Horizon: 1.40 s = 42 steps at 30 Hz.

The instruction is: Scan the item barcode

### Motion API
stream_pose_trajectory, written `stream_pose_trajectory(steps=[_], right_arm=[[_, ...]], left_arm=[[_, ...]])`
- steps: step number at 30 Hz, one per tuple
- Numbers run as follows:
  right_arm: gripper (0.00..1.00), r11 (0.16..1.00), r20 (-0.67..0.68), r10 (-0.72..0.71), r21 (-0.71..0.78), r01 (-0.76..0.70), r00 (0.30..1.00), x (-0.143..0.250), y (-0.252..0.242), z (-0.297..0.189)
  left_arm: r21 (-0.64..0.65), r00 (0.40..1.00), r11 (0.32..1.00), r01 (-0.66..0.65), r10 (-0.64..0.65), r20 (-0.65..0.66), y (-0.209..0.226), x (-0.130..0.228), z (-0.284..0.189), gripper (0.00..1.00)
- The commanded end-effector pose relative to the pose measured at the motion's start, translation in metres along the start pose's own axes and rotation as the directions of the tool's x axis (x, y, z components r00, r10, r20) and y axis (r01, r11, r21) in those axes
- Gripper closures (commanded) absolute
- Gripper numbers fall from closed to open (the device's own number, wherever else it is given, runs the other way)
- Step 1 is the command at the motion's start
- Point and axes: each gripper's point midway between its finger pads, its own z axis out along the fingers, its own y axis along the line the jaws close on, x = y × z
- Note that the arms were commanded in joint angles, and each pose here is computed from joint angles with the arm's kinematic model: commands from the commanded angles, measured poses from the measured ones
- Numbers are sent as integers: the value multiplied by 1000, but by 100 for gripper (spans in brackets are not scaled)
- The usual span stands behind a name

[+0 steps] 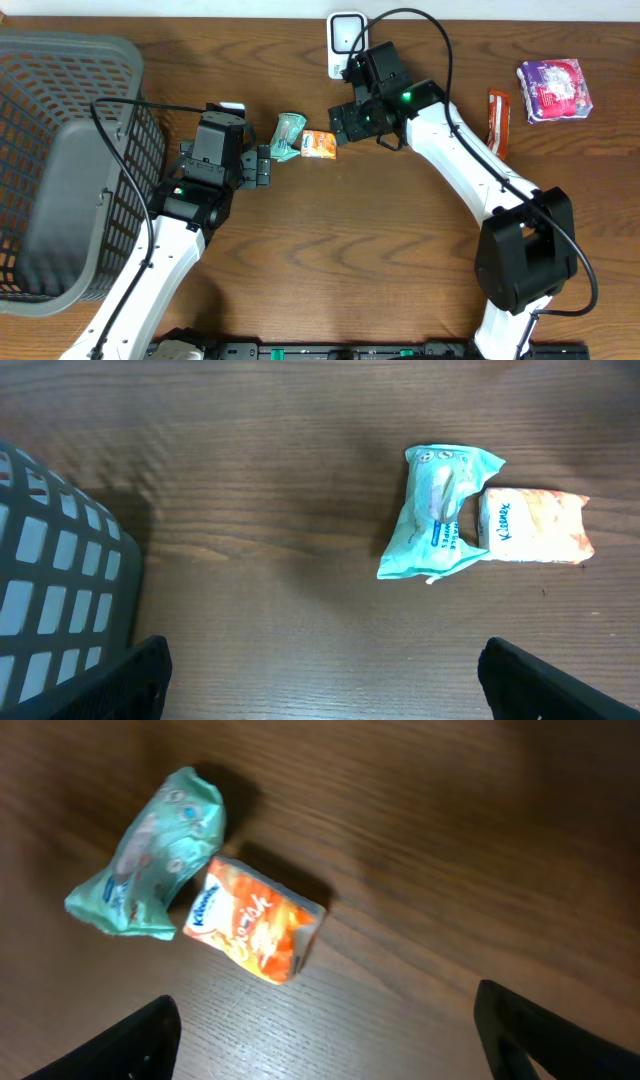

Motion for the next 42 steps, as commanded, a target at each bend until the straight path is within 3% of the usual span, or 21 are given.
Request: stream_pose_trajectory(steps=[1,5,12,23,26,28,29,36,38,42], right_arm=[[4,975,-22,-191,-119,188,981,10,19,14],[1,963,-42,-221,-165,211,974,18,21,25],[9,967,-66,-164,-208,147,984,22,6,35],[12,904,126,-140,-389,179,982,-13,15,71],[29,890,129,-95,-433,143,987,-14,24,85],[63,882,107,-74,-457,115,991,-9,33,93],[67,881,91,-68,-461,103,993,-5,36,98],[76,884,-47,-102,-462,69,994,31,42,101],[80,917,-128,-89,-397,31,988,45,32,94],[76,966,-215,-55,-257,-2,975,57,13,68]], left_arm=[[-5,1000,1000,11,-11,-1,1,0,0,2],[-5,1000,1000,11,-11,-1,1,0,0,2],[-5,1000,1000,11,-11,-1,1,0,0,2],[-5,1000,1000,11,-11,-1,1,0,0,2],[-5,1000,1000,11,-11,-1,1,0,0,2],[-5,1000,1000,11,-11,-1,1,0,0,2],[-5,1000,1000,11,-11,-1,1,0,0,2],[-5,1000,1000,11,-11,-1,1,0,0,2],[-5,1000,1000,11,-11,-1,1,0,0,2],[-5,1000,1000,11,-11,-1,1,0,0,2]])
